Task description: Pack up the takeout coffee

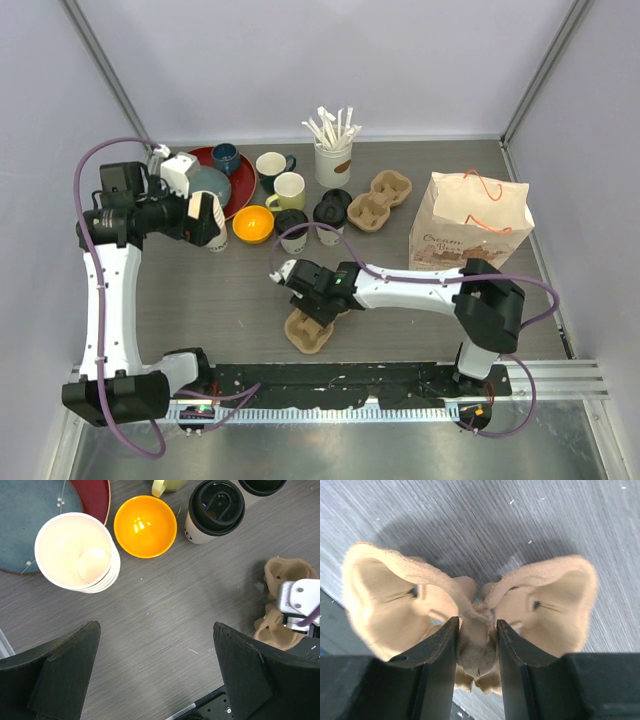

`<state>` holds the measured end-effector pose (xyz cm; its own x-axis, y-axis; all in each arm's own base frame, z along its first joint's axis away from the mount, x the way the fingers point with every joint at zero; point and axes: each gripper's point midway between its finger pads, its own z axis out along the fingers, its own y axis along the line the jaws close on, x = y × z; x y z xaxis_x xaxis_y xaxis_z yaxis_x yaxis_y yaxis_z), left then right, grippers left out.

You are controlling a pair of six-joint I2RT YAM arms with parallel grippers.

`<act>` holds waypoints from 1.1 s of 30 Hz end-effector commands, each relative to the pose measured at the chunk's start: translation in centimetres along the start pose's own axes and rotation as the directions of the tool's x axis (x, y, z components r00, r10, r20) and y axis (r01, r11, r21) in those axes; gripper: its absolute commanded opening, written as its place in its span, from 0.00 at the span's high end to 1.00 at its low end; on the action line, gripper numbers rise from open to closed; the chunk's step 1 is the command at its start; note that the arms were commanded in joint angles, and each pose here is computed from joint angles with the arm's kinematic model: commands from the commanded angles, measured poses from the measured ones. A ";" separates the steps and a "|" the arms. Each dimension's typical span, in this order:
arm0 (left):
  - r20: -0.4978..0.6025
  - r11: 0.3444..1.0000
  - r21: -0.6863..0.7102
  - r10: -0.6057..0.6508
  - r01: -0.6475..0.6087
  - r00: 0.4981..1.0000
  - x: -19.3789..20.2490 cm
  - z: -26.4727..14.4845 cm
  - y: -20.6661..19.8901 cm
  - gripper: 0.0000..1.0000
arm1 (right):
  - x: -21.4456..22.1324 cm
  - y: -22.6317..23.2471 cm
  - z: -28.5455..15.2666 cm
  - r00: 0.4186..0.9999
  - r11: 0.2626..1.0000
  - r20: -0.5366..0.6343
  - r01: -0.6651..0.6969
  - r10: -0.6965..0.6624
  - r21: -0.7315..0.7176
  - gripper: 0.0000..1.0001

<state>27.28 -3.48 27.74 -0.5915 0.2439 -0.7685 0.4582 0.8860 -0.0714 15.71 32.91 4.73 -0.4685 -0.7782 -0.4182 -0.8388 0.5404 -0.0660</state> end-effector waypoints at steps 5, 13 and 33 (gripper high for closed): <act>0.054 0.997 0.069 -0.023 0.019 0.998 -3.3 -1.0 -0.9 0.01 | -5.2 -3.0 -10.5 0.979 0.996 0.192 -0.080 0.070 0.045 0.72; 0.108 0.991 0.131 0.027 -0.041 0.994 -7.2 -1.6 -3.1 0.03 | -10.9 -11.1 -23.2 0.846 0.968 0.508 -0.238 0.164 0.083 0.74; 0.414 0.416 0.374 0.725 -0.829 0.550 -12.2 6.3 -27.2 0.02 | -3.7 -43.8 -41.8 0.457 0.474 0.843 -0.831 0.285 0.291 0.81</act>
<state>26.65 -28.10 34.83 -0.0039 0.5916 -0.8062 0.9604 0.2268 0.1618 42.37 2.34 45.20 -0.2786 0.0191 -0.9602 0.0320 0.9994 0.0106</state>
